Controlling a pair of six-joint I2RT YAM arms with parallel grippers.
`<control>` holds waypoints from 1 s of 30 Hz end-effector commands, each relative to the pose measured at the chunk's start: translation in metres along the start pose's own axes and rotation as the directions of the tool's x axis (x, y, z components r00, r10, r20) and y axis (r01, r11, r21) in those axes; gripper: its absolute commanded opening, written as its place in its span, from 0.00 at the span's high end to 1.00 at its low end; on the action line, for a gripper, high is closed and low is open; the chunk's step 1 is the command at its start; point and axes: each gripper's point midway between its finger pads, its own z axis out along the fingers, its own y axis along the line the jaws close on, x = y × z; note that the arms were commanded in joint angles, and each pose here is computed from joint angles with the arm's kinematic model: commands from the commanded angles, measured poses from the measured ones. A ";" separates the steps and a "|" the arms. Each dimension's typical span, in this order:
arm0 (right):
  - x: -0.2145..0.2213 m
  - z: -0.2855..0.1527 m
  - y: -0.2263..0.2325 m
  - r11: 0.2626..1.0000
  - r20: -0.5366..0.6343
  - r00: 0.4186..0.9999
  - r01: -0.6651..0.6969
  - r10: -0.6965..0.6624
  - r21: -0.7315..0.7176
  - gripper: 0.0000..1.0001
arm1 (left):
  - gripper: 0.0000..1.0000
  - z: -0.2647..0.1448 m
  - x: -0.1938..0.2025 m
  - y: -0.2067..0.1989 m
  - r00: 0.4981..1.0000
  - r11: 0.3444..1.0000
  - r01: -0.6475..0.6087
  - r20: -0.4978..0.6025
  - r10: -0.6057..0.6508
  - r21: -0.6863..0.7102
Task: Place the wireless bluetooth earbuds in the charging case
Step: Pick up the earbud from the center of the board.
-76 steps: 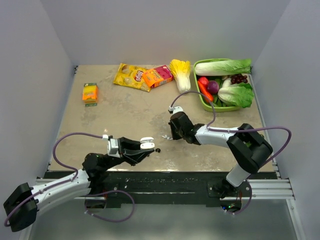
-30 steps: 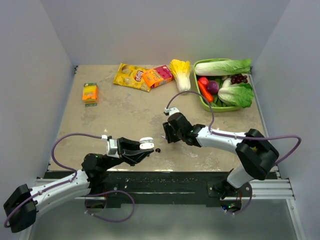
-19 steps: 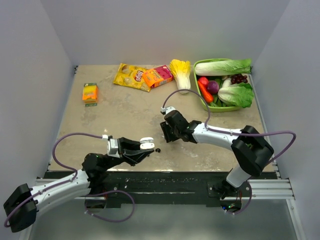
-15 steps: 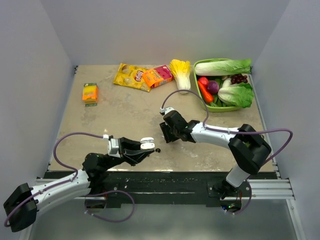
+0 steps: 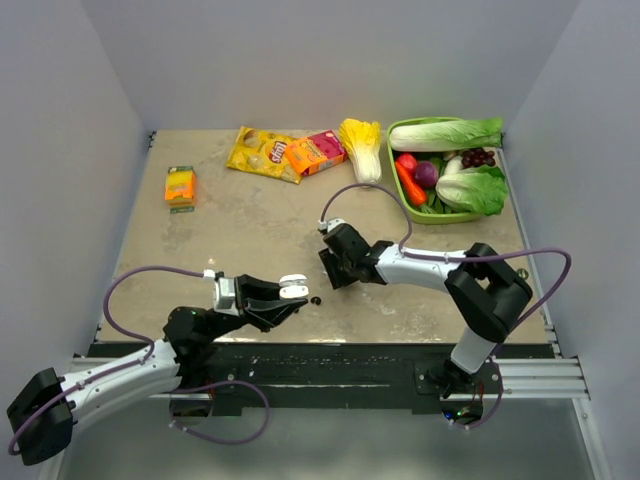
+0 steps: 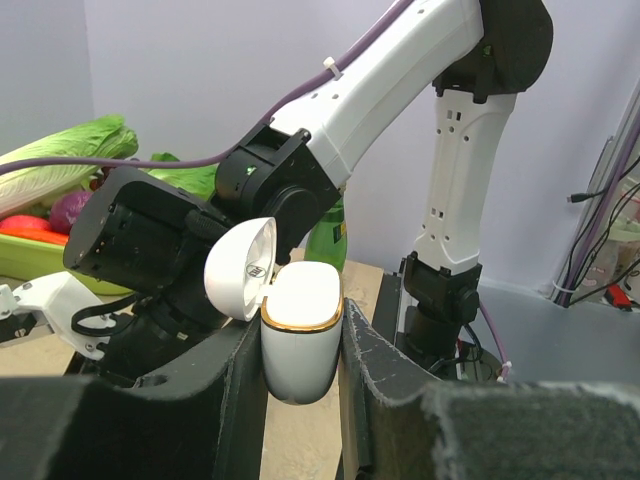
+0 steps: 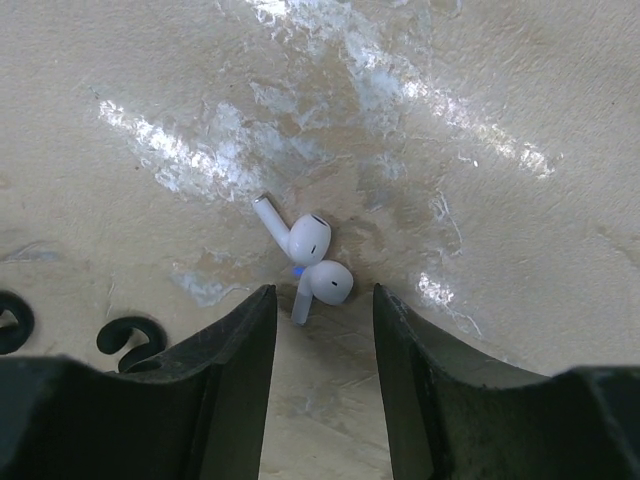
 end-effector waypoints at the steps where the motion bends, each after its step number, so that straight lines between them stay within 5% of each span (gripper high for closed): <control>1: -0.015 0.003 0.002 1.000 0.031 0.999 0.009 -0.009 0.010 0.54 | 1.00 -0.032 0.050 0.006 0.995 0.998 0.043 -0.094 -0.046 -0.035; 30: 0.013 0.016 -0.007 0.992 -0.026 0.992 -0.123 0.124 0.042 0.56 | 1.00 -0.034 0.053 0.008 0.994 0.998 0.043 -0.103 -0.047 -0.048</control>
